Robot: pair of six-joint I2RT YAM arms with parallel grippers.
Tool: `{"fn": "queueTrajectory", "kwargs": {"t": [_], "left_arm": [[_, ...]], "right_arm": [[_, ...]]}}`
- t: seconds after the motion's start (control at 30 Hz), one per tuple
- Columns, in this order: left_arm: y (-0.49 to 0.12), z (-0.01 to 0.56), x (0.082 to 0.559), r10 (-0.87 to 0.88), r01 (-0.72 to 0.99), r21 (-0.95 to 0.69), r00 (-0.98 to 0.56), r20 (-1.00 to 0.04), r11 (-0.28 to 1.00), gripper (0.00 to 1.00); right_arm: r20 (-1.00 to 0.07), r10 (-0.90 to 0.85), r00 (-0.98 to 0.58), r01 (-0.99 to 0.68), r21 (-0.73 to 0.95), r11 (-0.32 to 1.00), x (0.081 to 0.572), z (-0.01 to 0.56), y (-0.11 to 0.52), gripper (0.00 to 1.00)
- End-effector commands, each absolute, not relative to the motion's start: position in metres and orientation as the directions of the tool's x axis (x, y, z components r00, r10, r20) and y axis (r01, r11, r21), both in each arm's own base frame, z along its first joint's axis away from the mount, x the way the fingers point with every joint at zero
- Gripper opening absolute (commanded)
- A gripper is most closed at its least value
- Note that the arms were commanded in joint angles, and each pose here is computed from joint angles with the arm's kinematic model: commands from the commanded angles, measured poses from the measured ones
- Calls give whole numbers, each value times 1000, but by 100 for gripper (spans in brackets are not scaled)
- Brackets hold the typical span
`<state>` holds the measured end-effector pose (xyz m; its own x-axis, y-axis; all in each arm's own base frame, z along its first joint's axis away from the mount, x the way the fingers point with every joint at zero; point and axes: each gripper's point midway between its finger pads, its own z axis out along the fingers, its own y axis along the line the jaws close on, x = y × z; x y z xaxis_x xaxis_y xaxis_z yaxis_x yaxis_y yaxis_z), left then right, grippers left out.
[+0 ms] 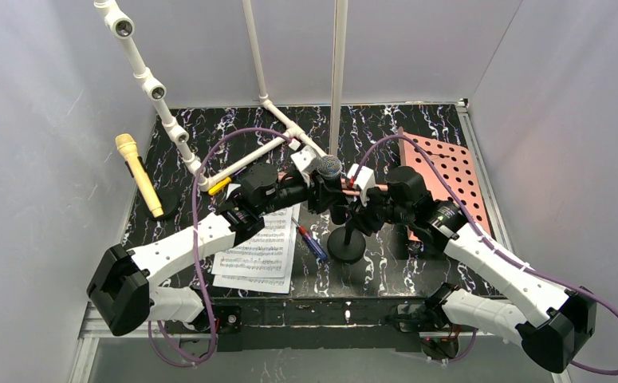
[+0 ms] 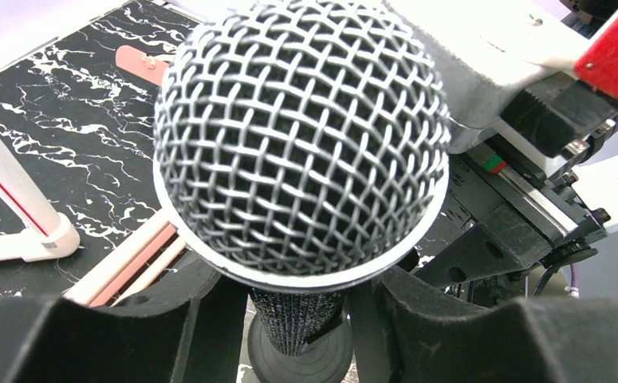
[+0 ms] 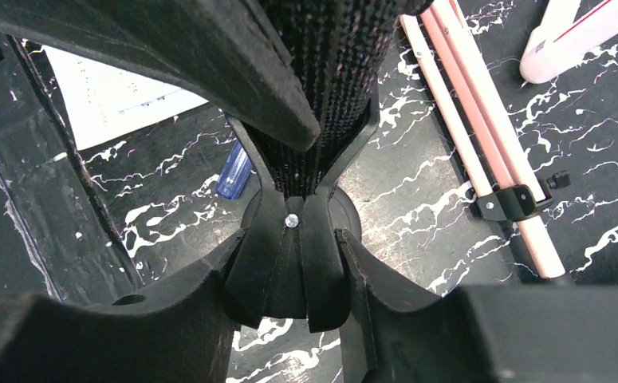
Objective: Pack up the instrument practice props
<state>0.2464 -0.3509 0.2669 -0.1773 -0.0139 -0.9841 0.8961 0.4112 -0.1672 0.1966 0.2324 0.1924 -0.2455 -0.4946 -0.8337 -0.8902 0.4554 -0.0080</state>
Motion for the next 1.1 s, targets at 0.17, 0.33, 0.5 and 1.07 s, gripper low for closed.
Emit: {"fn": "queueTrajectory", "kwargs": {"t": [0.17,0.33,0.5,1.07], "left_arm": [[-313,320,275,-134,824,-162,-105,-985,543,0],[-294,327,284,-166,795,-183,-105,-981,578,0],[-268,336,293,-207,755,-211,-101,-973,621,0],[-250,295,288,-75,692,-283,-316,-946,664,0]], "right_arm": [[-825,-499,-265,-869,-20,494,199,189,224,1],[-822,-501,-269,-867,-20,498,200,188,223,1],[-818,-506,-274,-868,-16,497,200,185,224,1],[-863,-445,-240,-809,-76,583,213,203,213,1]]}}
